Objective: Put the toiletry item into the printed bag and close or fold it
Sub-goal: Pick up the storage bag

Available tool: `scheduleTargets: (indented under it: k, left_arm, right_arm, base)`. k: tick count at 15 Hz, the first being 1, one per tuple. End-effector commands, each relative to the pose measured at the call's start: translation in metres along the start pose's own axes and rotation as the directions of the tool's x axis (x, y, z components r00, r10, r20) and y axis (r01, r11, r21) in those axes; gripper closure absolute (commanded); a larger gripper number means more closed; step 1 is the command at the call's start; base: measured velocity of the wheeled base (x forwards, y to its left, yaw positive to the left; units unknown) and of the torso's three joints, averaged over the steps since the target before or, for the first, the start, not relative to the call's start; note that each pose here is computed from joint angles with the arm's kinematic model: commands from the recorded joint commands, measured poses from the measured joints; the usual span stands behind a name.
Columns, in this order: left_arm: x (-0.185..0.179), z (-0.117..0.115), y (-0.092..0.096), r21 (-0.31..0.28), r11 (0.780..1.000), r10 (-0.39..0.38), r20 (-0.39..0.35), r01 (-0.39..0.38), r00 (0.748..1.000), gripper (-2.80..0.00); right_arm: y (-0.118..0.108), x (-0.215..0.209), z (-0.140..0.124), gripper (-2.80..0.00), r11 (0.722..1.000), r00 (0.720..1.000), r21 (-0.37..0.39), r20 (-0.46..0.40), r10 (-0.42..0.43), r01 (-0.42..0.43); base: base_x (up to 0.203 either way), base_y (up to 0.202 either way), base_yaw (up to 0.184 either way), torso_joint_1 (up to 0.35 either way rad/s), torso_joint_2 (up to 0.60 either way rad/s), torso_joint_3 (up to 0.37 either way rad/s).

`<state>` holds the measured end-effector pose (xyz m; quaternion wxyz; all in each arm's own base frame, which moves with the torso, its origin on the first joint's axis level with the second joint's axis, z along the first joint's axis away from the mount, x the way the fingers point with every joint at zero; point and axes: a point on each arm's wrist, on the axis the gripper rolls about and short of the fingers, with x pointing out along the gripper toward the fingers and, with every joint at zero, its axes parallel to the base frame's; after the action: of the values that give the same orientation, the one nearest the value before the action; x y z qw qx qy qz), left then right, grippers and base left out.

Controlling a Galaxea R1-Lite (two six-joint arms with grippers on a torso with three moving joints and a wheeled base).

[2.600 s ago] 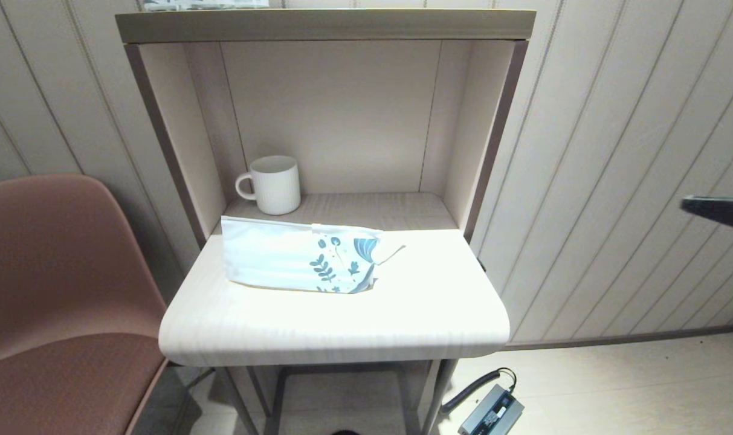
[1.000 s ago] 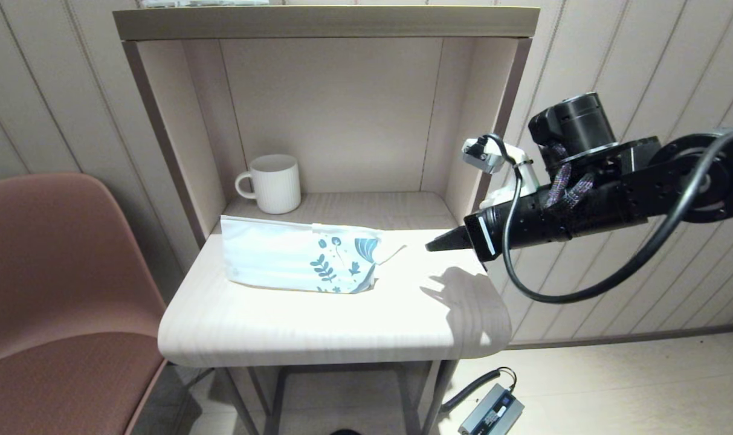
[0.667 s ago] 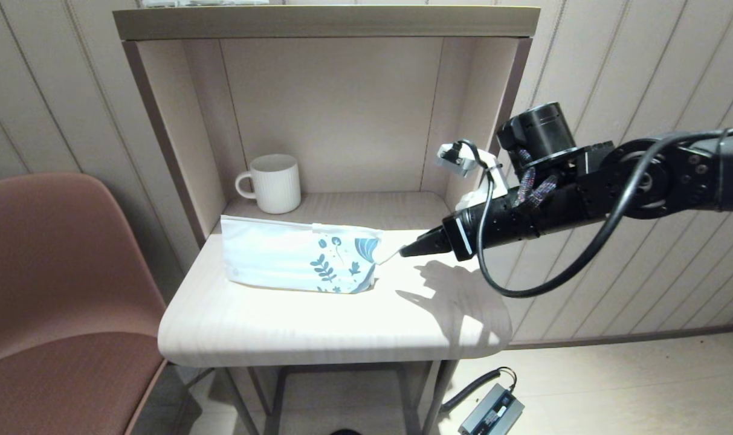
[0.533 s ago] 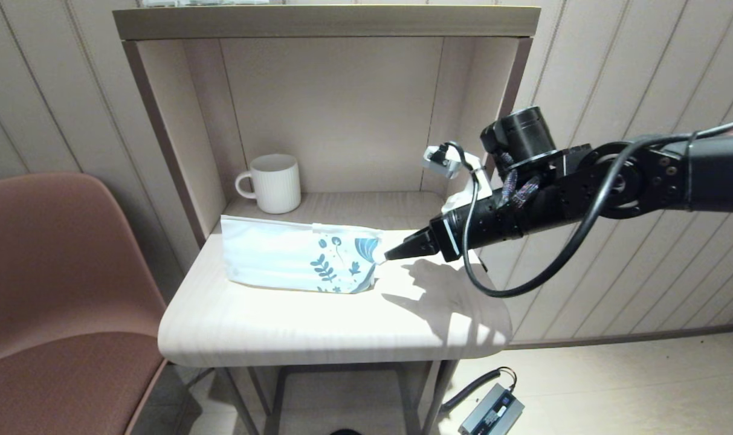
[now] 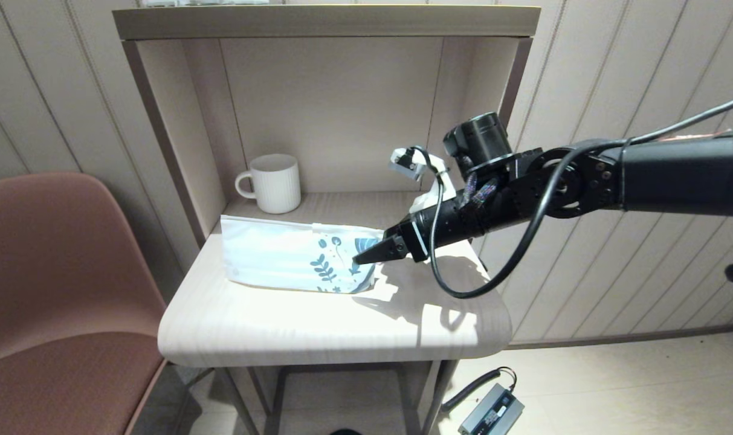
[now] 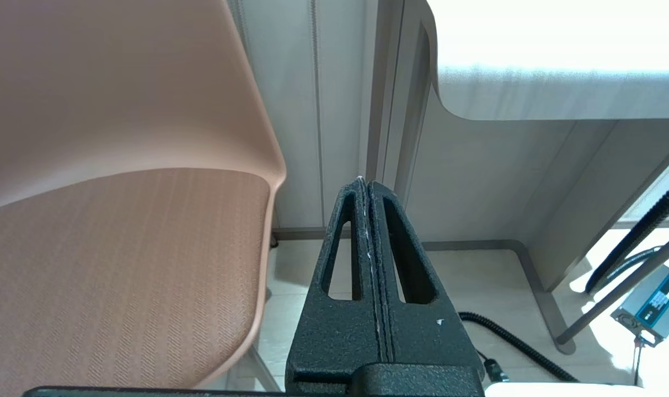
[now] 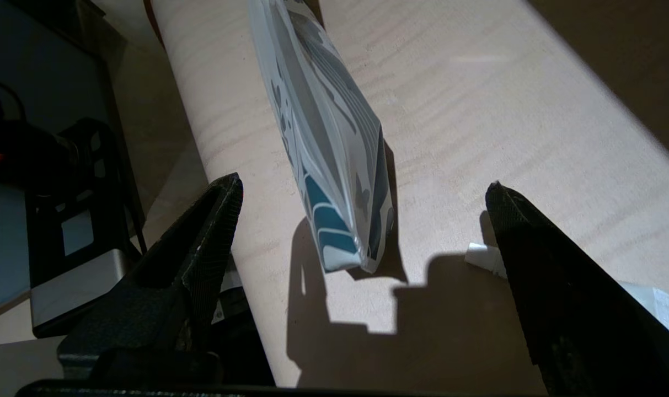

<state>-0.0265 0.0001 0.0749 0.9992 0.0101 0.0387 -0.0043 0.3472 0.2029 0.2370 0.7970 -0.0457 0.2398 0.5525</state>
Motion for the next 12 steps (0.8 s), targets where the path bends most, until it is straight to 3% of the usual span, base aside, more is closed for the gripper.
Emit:
scheduleTargets:
  k: [1, 10, 11, 12]
  left_arm:
    - [0.000, 0.000, 0.000, 0.000, 1.000, 0.000, -0.001, 0.000, 1.000, 0.00]
    - [0.000, 0.000, 0.000, 0.000, 1.000, 0.000, -0.001, 0.000, 1.000, 0.00]
    - [0.000, 0.000, 0.000, 0.000, 1.000, 0.000, -0.001, 0.000, 1.000, 0.00]
    - [0.000, 0.000, 0.000, 0.000, 1.000, 0.000, -0.001, 0.000, 1.000, 0.00]
  right_arm:
    - [-0.011, 0.021, -0.003, -2.80, 1.000, 1.000, 0.003, -0.013, 0.014, -0.014]
    - [-0.006, 0.040, 0.007, -2.80, 0.998, 0.999, -0.037, 0.007, 0.044, -0.044]
    - [-0.005, 0.039, 0.007, 0.00, 0.998, 0.999, -0.039, 0.007, 0.044, -0.044]
    - [-0.006, 0.040, 0.006, 0.00, 0.998, 0.999, -0.037, 0.004, 0.043, -0.042]
  base:
    - [0.000, 0.000, 0.000, 0.000, 0.00, 0.000]
    - [0.000, 0.000, 0.000, 0.000, 0.00, 0.000]
    - [0.000, 0.000, 0.000, 0.000, 0.00, 0.000]
    - [0.000, 0.000, 0.000, 0.000, 0.00, 0.000]
